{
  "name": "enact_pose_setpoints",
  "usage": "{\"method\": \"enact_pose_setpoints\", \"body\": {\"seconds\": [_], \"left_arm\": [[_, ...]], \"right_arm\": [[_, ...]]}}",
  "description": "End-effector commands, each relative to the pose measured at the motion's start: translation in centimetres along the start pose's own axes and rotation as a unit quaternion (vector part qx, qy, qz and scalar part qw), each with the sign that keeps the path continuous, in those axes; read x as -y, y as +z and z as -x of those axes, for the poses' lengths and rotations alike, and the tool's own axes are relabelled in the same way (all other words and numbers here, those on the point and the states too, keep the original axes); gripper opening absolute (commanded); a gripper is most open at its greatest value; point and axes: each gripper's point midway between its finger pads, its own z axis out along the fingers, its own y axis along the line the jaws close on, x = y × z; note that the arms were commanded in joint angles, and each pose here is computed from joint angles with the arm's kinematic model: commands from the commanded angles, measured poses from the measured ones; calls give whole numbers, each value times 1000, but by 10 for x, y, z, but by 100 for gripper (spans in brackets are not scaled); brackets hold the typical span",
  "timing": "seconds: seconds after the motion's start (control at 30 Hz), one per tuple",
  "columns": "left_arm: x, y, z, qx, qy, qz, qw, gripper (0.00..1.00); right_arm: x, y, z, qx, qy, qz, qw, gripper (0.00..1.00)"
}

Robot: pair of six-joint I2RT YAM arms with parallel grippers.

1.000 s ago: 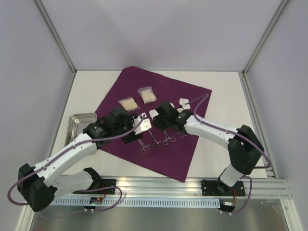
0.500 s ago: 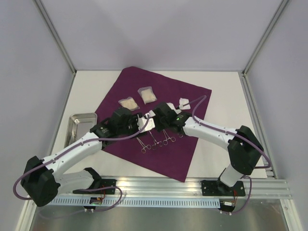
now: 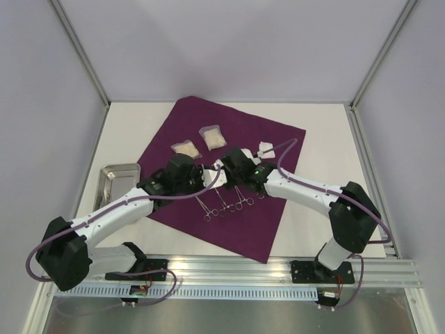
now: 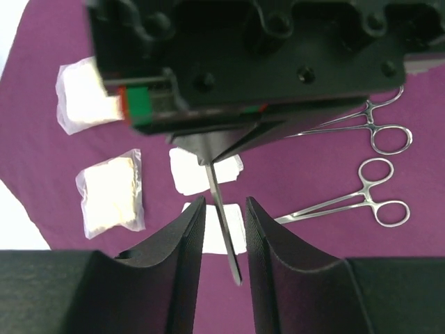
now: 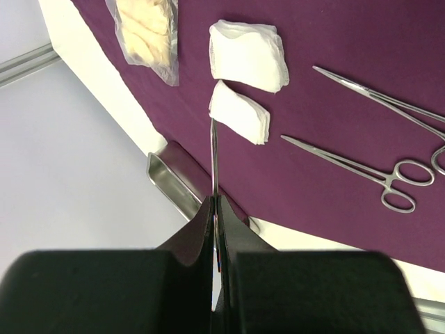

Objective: Prepare the surgical pack

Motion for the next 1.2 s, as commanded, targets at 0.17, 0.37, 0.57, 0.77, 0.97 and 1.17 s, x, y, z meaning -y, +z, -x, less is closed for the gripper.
{"method": "enact_pose_setpoints", "body": {"seconds": [0.17,0.37,0.57,0.77,0.97,1.17], "left_arm": [[-14,7,9,11,16,25,1000,24],[-15,7,9,10,12,28,999,8],[-16,10,4,4,9,35,999,0],[-28,9,-15,-33,-20,76,996,0],[-67,-23,-61,-73,-132,134,979,0],[-98,-99,-134,-109,-270,227,929,0]], "right_arm": [[-22,-7,-13,-22,19,32,999,0],[-19,-2,-14,-25,20,28,999,1],[-18,0,-16,-28,13,31,999,1],[-18,-7,5,2,-18,45,999,42],[-25,-30,29,41,-74,70,994,48],[-23,-42,33,50,-145,83,985,47]]}}
